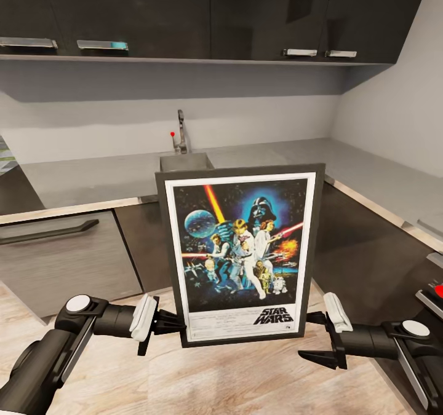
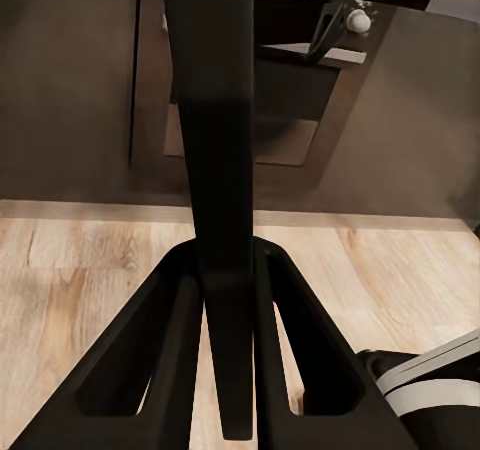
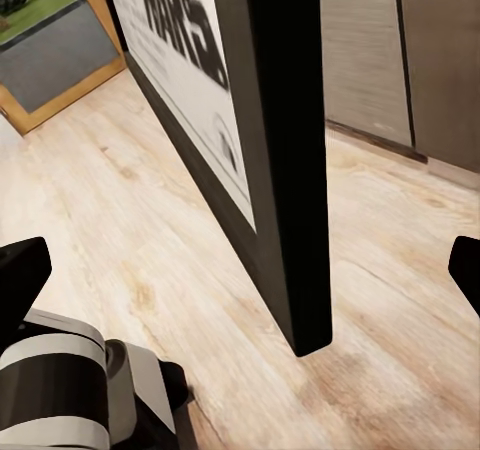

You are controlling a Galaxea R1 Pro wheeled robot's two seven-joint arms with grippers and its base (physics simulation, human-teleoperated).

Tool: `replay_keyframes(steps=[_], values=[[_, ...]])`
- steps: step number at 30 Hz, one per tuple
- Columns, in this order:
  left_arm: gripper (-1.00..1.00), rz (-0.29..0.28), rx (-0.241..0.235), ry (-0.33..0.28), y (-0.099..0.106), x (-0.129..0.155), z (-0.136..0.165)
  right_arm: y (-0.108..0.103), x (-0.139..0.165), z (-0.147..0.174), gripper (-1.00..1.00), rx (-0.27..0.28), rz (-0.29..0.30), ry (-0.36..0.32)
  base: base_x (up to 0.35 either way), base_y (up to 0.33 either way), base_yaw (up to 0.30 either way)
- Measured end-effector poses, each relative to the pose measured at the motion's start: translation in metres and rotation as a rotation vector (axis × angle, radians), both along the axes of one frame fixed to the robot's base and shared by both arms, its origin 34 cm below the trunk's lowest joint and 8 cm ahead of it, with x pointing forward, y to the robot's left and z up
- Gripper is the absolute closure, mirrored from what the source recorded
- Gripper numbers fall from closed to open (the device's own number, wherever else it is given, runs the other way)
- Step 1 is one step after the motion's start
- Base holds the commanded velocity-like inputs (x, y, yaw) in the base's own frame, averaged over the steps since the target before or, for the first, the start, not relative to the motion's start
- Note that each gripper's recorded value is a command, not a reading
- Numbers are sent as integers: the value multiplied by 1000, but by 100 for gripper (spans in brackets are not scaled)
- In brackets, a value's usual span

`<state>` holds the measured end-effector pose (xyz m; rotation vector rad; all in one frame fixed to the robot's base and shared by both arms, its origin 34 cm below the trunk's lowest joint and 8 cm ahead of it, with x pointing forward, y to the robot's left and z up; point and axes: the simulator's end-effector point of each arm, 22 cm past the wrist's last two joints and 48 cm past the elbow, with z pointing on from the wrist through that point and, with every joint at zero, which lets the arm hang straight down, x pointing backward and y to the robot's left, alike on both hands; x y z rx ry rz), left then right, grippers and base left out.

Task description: Pick up the poster from the kitchen countertop and hang it on one of the wall nails in the kitchen.

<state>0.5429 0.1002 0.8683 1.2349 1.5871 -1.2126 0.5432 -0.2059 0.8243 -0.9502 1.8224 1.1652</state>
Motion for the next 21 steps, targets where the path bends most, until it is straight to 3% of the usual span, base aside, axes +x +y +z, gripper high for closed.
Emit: replay_keyframes(steps=[21], values=[[100, 0, 0, 1, 0, 0, 0, 0, 0, 0, -100, -1, 0, -2, 0, 0, 0]])
